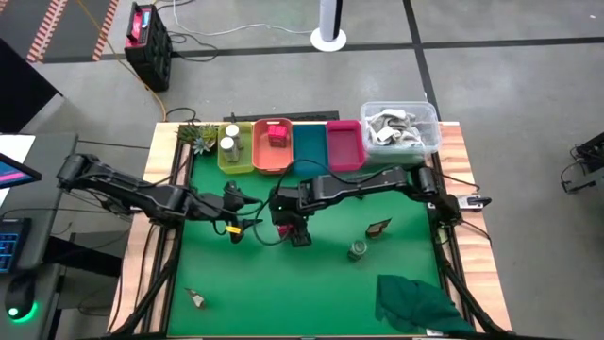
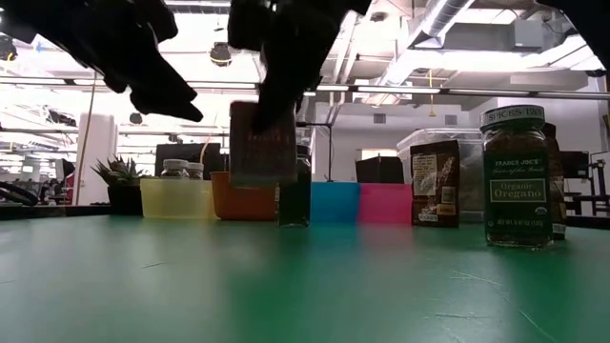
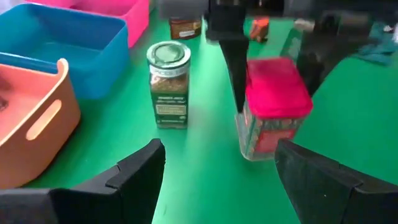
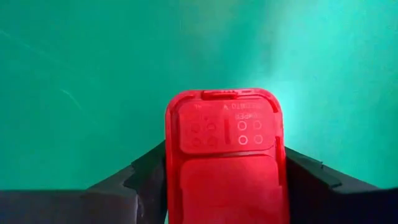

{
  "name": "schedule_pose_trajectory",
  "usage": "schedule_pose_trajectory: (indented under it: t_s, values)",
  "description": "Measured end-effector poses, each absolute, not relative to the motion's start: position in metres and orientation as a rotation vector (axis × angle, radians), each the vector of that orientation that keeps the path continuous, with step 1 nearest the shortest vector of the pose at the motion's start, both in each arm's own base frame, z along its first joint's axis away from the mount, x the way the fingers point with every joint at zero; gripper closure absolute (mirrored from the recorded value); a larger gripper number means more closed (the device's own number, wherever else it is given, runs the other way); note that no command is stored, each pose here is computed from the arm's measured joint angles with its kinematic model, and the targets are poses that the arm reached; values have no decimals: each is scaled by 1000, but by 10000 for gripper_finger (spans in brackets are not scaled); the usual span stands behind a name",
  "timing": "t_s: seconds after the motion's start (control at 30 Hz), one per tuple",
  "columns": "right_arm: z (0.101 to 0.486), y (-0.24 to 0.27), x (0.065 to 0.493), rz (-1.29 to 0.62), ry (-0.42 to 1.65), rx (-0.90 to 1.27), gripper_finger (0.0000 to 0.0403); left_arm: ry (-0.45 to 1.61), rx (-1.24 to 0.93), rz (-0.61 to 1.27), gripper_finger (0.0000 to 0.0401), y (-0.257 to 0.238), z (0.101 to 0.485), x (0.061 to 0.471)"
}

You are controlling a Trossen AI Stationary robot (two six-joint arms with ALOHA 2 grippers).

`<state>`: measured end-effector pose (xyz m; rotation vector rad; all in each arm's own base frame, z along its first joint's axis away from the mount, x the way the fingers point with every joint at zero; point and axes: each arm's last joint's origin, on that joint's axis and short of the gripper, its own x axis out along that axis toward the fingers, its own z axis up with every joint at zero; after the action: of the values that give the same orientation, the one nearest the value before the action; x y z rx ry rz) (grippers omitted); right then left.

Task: Sort spices by type
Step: Put the red seasoning bottle into the orange bin

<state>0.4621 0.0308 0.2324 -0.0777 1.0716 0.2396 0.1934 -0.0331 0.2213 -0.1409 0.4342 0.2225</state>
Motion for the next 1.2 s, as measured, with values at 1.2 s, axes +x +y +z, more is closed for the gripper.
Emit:
schedule_pose_trajectory:
  t_s: [1.2]
  values:
    - [272, 13, 418, -35, 1322, -128, 36, 322, -48, 190, 110, -50, 224, 206]
